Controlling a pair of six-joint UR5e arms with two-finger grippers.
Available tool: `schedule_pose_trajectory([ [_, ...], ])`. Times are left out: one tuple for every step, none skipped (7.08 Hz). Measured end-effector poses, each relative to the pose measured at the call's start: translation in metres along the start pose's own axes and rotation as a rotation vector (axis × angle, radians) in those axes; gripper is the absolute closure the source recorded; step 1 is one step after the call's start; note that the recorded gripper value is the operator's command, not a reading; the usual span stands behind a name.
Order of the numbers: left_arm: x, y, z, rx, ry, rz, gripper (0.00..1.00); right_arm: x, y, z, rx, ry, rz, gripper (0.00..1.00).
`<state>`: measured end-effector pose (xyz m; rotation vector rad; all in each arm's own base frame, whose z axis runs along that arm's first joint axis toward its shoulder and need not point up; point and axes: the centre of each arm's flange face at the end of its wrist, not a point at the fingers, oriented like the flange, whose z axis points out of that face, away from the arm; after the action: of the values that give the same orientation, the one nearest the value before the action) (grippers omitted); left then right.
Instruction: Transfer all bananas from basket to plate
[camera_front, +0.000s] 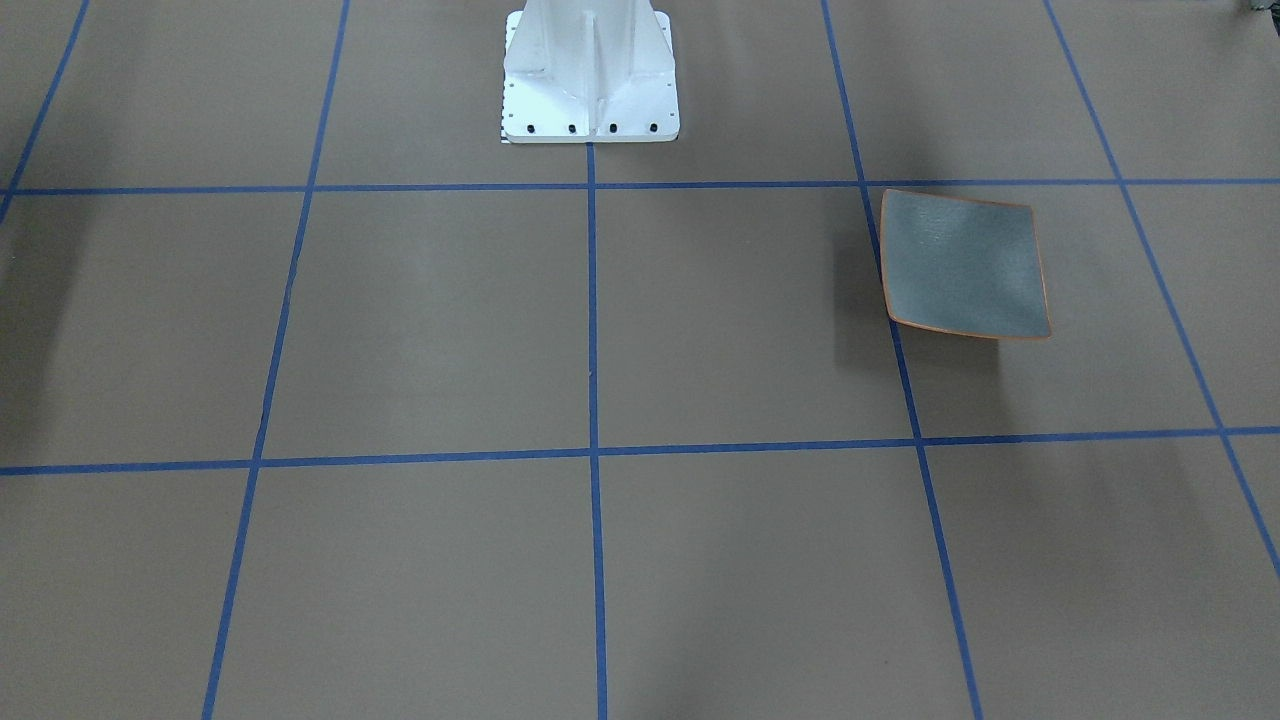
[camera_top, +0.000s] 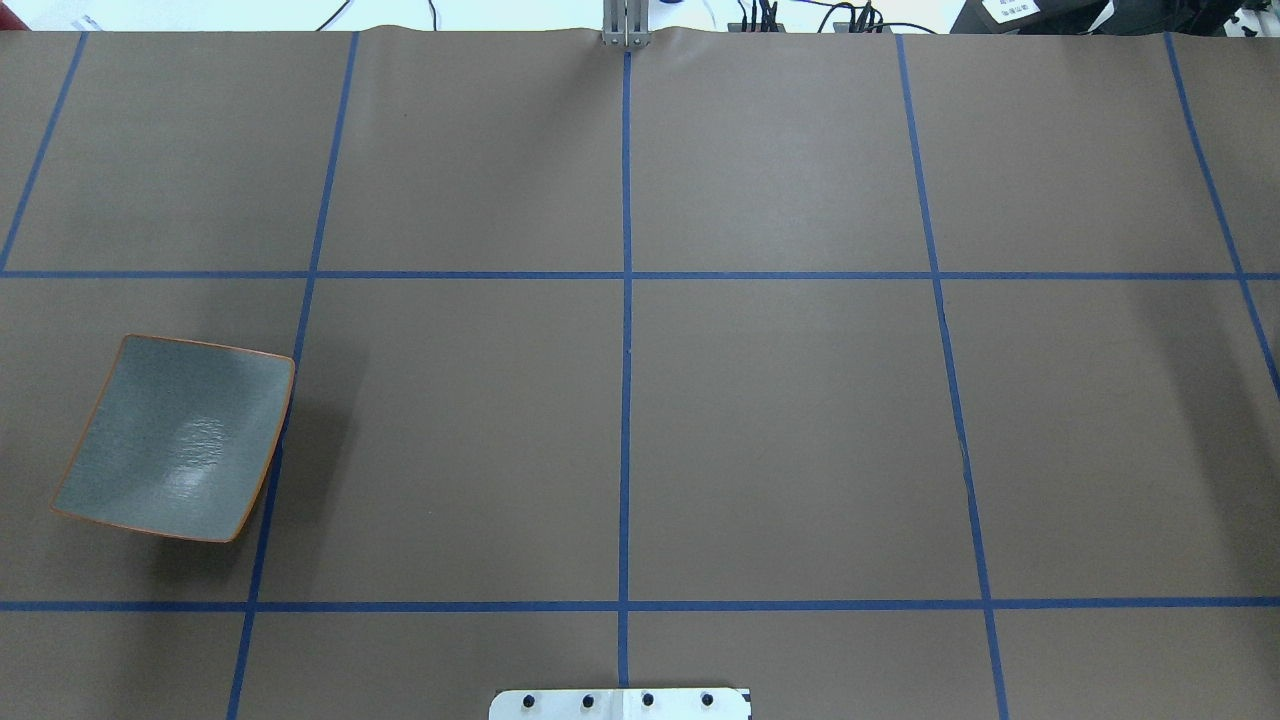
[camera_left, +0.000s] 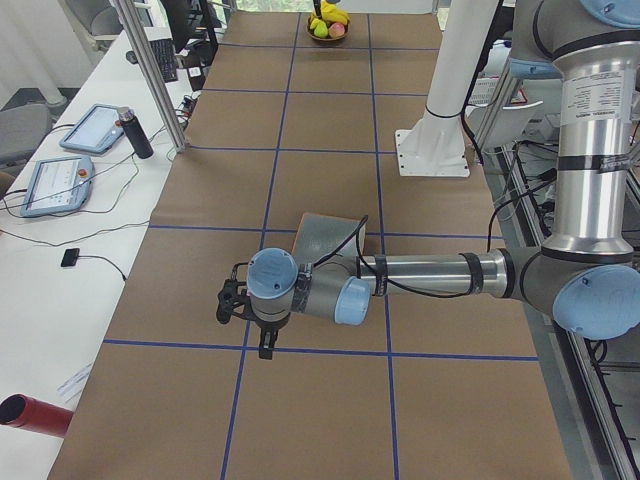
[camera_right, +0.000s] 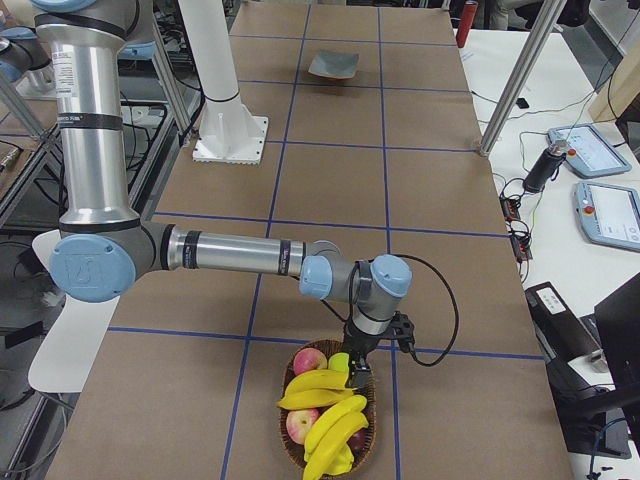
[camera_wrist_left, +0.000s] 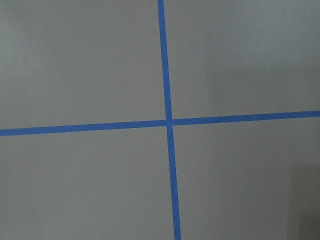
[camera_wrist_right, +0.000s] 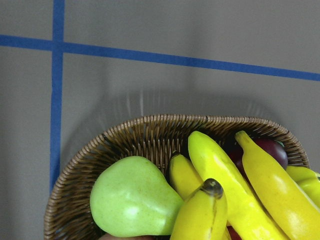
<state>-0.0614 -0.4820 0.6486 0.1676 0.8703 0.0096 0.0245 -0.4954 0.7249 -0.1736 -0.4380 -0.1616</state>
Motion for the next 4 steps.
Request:
schedule_pose_trajectory([
  [0.000,0.000,0.000,0.000,0.001,0.001,0.00,0.000,0.001,0.006,-0.013,0.010,-0.003,0.00],
  [0.001,0.000,0.001,-0.001,0.001,0.002,0.00,0.001,0.004,0.011,-0.023,0.014,-0.002,0.01],
  [0.001,0.000,0.001,-0.001,0.002,0.003,0.00,0.002,0.006,0.015,-0.030,0.016,0.000,0.04],
  [0.001,-0.001,0.001,-0.001,0.002,0.004,0.00,0.003,0.008,0.019,-0.038,0.016,0.000,0.11],
])
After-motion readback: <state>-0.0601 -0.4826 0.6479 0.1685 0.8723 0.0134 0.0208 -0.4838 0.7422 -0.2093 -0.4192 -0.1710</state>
